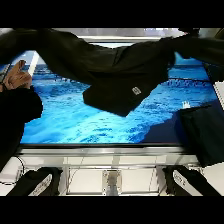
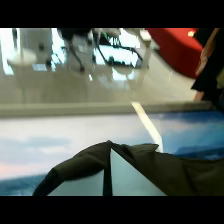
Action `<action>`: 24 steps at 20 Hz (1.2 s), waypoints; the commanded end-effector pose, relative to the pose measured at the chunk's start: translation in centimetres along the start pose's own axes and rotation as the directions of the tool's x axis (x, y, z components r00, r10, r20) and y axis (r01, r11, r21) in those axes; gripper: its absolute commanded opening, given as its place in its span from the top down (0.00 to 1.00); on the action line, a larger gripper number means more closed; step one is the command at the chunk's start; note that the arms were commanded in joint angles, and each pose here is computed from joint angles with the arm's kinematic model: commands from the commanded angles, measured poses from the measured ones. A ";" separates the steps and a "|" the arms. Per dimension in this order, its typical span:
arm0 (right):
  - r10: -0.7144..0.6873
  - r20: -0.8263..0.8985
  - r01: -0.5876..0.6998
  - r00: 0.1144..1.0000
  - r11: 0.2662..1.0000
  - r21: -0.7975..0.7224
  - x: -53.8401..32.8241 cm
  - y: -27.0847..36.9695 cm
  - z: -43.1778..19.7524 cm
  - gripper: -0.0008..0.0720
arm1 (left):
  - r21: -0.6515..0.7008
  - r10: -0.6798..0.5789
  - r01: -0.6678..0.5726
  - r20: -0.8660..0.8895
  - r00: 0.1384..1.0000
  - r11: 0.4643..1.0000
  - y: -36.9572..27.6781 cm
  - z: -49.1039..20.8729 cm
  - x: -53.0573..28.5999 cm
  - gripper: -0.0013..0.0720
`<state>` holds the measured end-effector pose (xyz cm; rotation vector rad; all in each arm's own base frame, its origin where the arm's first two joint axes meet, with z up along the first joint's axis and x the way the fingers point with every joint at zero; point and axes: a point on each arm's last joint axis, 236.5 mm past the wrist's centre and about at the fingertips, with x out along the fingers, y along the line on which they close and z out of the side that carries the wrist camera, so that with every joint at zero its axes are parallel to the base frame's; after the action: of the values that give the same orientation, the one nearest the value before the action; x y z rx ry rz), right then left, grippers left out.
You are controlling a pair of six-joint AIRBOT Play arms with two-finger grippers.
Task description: Fold the clothes and pants, and hang the long-sleeved shirts on hangers.
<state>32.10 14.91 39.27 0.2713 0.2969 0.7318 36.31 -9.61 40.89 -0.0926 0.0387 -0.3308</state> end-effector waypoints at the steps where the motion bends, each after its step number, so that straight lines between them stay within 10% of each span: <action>1: 0.042 0.137 -0.044 0.990 0.999 0.012 -8.8 10.3 1.2 0.97 | 0.108 0.052 -0.065 0.114 0.992 0.992 -0.9 5.3 -9.4 0.98; 9: 0.028 -0.034 -0.019 0.999 0.969 0.246 -6.8 8.1 -2.1 0.97 | 0.106 0.049 -0.048 -0.009 0.999 0.993 0.0 4.9 -3.4 0.97; 18: -0.005 -0.474 0.207 0.880 0.903 0.376 11.3 -16.9 -15.8 0.97 | 0.005 0.022 -0.022 -0.458 0.889 1.000 3.6 -19.7 19.3 0.97; 24: -0.104 -0.468 0.346 0.877 0.814 0.466 20.1 -31.4 -26.8 0.97 | 0.003 0.044 -0.050 -0.530 0.847 0.999 5.4 -25.6 21.8 0.97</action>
<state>51.92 11.46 7.49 0.5726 0.9567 0.5134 56.26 -14.03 16.69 -0.0125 0.5686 -0.3115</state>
